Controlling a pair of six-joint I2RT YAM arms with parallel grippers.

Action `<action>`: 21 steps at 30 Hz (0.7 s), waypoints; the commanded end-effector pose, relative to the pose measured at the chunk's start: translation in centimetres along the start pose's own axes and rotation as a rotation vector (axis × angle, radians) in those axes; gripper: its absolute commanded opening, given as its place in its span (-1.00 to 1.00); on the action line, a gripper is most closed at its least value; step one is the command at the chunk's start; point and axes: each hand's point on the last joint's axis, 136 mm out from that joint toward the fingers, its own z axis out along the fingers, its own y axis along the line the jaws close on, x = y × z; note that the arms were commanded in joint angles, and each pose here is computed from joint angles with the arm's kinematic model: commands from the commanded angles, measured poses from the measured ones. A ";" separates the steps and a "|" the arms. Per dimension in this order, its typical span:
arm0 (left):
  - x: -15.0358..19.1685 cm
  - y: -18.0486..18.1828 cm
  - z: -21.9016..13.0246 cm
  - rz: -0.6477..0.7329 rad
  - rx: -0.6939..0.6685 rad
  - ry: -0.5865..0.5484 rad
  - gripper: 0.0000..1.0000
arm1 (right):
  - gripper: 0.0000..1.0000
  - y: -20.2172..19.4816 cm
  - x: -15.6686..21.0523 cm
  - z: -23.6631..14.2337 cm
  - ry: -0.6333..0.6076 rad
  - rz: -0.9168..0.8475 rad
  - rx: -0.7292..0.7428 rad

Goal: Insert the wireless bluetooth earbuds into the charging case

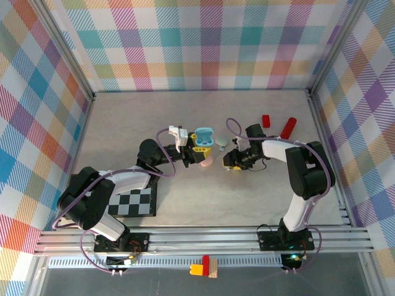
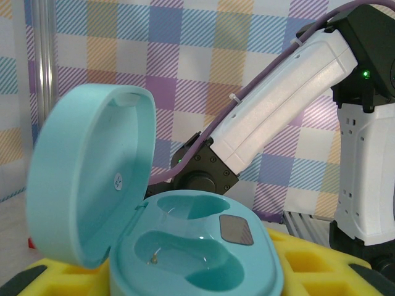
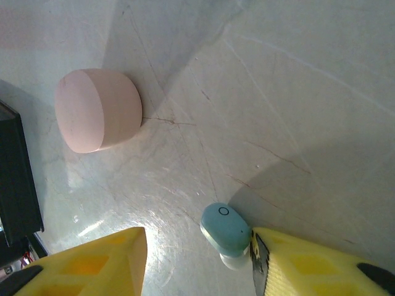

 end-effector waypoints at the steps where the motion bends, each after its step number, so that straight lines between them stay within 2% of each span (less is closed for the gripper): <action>1: -1.9 -0.5 -0.1 0.057 0.025 -0.048 -0.15 | -0.05 0.8 0.5 -0.3 0.013 0.011 -0.033; 6: -2.0 -0.6 -0.2 0.059 0.026 -0.050 -0.15 | 0.03 0.2 -0.4 -1.5 -0.057 -0.003 0.059; 10: -1.9 -0.6 -0.2 0.059 0.030 -0.047 -0.15 | 0.07 0.1 -1.8 -1.6 -0.073 -0.012 0.077; 14: -2.1 -0.6 -0.2 0.062 0.028 -0.050 -0.15 | 0.09 0.6 -2.5 -0.9 -0.051 -0.032 0.047; 21: -2.0 -0.7 -0.2 0.059 0.029 -0.049 -0.15 | 0.10 1.1 -1.5 0.7 0.024 -0.053 0.018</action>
